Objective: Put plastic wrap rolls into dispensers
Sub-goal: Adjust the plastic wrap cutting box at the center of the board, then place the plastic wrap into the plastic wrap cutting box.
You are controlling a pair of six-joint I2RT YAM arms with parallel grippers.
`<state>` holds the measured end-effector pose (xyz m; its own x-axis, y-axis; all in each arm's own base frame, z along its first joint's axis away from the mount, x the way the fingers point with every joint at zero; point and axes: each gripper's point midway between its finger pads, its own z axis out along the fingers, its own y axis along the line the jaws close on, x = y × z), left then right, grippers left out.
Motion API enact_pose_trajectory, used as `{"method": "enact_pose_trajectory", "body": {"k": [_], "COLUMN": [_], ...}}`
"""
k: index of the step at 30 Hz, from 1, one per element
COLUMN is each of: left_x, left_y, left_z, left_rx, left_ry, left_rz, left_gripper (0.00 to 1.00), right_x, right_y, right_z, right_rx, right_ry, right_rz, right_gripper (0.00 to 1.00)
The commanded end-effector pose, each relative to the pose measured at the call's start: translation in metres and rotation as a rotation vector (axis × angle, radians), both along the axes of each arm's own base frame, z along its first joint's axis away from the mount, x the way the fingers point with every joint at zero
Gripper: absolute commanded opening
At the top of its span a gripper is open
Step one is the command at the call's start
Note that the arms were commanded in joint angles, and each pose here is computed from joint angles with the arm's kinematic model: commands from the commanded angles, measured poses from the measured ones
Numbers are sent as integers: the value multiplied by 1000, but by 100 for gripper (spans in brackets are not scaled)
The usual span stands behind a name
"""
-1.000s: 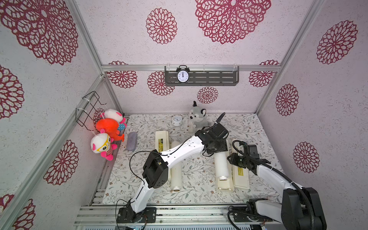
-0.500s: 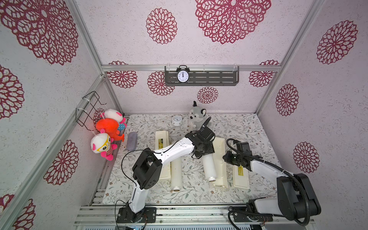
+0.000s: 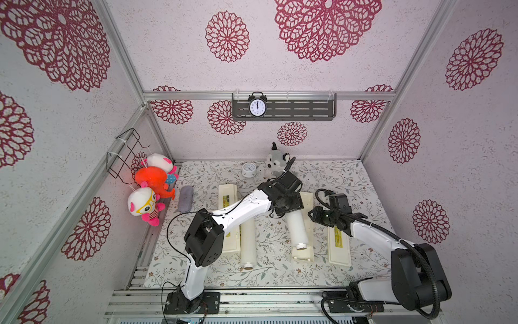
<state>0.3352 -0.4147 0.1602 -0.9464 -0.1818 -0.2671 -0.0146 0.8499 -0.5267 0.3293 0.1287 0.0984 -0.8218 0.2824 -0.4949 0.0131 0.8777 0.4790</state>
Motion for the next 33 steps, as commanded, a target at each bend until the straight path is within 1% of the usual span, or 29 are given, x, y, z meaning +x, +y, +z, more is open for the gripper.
{"method": "enact_pose_trajectory", "body": {"k": [1, 3, 7, 10, 13, 17, 33], "left_x": [3, 3, -2, -5, -7, -8, -10], "left_y": [-35, -41, -49, -56, -59, -56, -62], "left_z": [40, 34, 21, 6, -2, -12, -46], "left_rx": [-75, -40, 57, 72, 90, 145, 164], "left_ry": [-103, -97, -109, -84, -72, -66, -19], "left_rz": [-114, -167, -219, -227, -231, -230, -181], "left_gripper": [64, 64, 64, 64, 64, 63, 63], "right_x": [-2, -8, -19, -25, -28, -29, -32], "right_y": [-12, -22, -44, -58, -61, -63, -66], "right_z": [31, 37, 38, 37, 34, 29, 21], "right_rx": [-41, -48, -66, -73, -67, -61, -43], "right_ry": [-78, -94, -98, -99, -97, -91, -90], "right_rz": [-13, -33, -80, -112, -116, -120, -128], "right_gripper": [37, 37, 38, 39, 38, 39, 38]}}
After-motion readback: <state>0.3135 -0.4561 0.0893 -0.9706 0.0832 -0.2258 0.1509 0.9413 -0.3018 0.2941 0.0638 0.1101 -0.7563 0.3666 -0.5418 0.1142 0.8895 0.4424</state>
